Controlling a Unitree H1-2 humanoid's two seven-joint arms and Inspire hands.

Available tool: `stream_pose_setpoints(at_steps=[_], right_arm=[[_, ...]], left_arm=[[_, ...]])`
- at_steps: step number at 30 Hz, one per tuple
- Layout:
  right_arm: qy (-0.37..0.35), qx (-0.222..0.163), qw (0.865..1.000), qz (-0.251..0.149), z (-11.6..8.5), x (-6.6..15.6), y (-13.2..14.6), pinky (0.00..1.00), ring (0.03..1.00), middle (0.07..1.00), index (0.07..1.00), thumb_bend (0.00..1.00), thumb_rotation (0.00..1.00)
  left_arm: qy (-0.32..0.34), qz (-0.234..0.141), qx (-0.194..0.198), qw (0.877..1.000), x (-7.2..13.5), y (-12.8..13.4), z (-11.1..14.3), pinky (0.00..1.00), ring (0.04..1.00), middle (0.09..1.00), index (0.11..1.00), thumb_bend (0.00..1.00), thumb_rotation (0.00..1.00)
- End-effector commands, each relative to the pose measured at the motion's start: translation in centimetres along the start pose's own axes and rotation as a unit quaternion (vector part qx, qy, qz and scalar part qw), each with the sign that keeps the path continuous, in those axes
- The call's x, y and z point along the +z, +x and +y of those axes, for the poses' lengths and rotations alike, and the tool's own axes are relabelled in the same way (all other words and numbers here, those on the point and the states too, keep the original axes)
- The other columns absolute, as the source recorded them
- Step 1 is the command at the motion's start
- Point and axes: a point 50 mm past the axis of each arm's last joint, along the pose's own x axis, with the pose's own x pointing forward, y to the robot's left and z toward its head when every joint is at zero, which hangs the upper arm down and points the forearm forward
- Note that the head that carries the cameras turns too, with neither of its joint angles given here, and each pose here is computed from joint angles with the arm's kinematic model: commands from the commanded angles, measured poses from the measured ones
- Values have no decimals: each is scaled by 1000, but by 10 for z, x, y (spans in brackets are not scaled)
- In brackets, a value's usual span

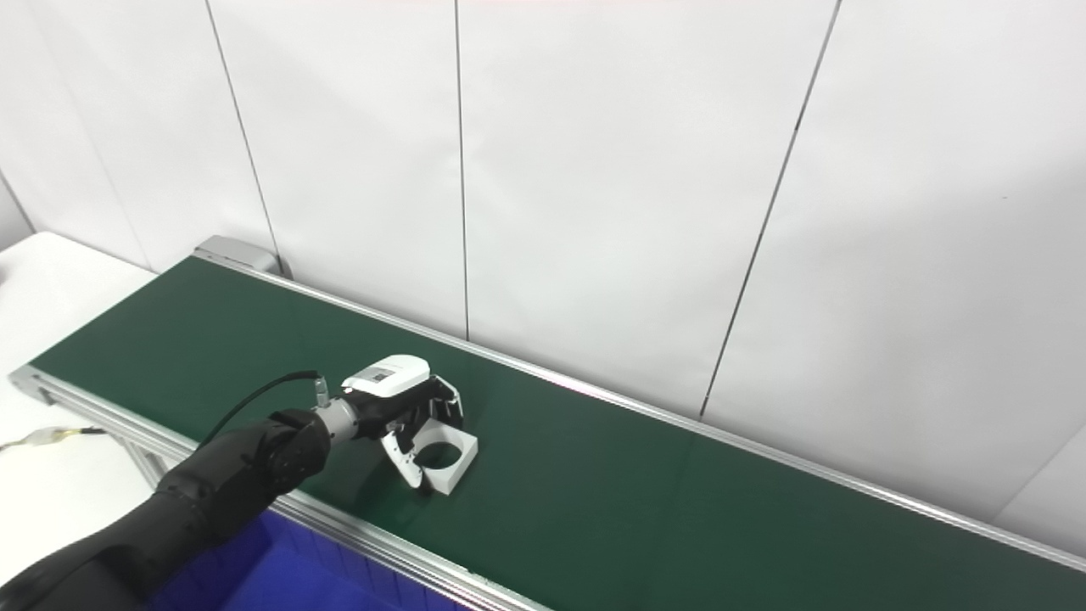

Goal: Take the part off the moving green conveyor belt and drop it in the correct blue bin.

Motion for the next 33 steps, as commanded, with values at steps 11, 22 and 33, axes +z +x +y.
stream_pose_setpoints(at_steps=[11, 22, 33], right_arm=[[-1, -5, 999, -37, 2, 17, 1, 703, 786, 833, 903, 412, 623], [-4, -10, 999, -40, 2, 20, 2, 670, 760, 806, 880, 480, 627], [-7, -11, 999, -45, 3, 26, 2, 668, 761, 810, 880, 535, 652]], left_arm=[[-51, -60, 74, 994, 34, -43, 52, 431, 477, 468, 503, 522, 0], [-67, -143, 123, 980, 85, -80, 82, 401, 414, 472, 528, 501, 0], [-91, -165, 129, 974, 111, -118, 98, 486, 453, 479, 506, 504, 0]])
